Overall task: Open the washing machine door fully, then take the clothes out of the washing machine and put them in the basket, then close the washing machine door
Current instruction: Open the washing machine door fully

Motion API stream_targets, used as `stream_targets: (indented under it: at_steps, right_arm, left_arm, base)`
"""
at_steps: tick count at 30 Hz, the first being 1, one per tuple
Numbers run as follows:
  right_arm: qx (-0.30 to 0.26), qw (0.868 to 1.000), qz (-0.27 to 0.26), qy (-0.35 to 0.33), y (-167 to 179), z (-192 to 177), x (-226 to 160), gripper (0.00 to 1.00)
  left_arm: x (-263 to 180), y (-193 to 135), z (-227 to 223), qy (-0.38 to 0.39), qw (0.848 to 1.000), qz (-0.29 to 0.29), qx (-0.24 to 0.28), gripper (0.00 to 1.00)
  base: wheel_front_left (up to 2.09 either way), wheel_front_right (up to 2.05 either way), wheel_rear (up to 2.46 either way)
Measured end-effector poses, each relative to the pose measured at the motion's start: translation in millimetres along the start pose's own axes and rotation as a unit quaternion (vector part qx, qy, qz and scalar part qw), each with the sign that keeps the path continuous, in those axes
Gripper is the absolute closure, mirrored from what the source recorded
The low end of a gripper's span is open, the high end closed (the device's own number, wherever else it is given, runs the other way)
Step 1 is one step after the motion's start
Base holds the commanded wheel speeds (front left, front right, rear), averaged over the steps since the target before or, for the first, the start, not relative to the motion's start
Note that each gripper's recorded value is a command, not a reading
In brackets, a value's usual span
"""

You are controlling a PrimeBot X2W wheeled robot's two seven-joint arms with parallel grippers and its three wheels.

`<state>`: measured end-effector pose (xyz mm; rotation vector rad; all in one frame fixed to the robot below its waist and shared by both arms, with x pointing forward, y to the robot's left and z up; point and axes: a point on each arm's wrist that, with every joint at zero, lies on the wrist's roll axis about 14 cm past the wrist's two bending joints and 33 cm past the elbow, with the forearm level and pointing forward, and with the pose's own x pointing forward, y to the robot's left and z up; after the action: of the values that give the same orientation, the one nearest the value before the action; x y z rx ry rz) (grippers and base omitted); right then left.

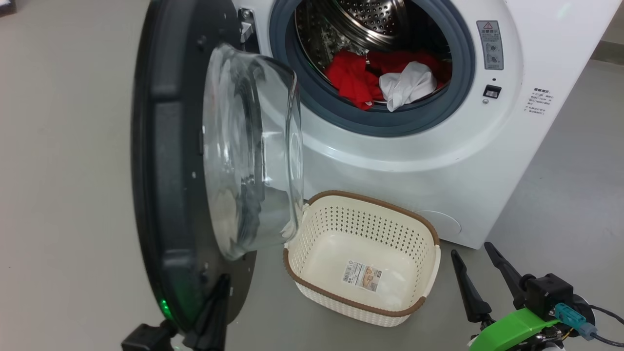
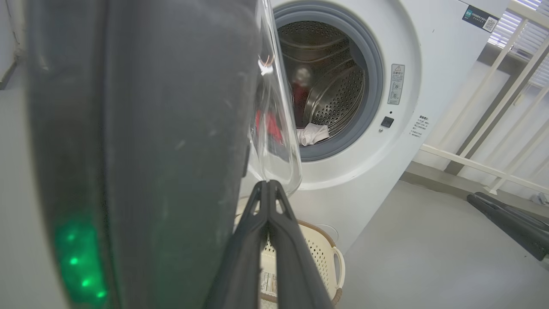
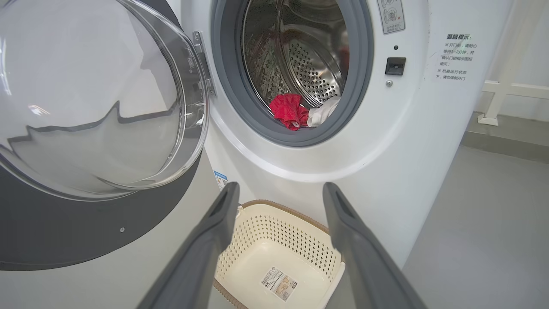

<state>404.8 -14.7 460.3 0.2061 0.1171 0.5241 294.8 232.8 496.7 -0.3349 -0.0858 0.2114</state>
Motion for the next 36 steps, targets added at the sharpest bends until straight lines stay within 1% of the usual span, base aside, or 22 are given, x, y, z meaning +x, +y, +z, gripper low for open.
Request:
stream_targets:
  at_steps: [12,22,31,36]
  right_arm:
    - [0.002,1.0,0.005,0.002,2.3,-2.0,2.8,0.0]
    - [0.002,1.0,0.011,-0.004,3.4,1.2,9.7,0.0]
    - [0.002,1.0,0.017,0.001,6.0,-2.8,10.8,0.0]
    - [0.002,1.0,0.021,-0.008,6.9,2.8,17.1,0.0]
  left_arm:
    - [-3.6,49.6,17.7,-0.023,0.997,0.074,0.018,1.0]
    - [-3.2,88.2,31.6,-0.033,0.991,0.122,0.042,1.0]
    - [-0.8,110.6,37.4,-0.034,0.986,0.153,0.058,1.0]
    - [2.4,123.8,43.2,-0.037,0.983,0.167,0.066,1.0]
  base:
    - [0.0,0.0,0.0]
    - [0.0,0.0,0.0]
    - [0.0,0.0,0.0]
    - [0.0,0.0,0.0]
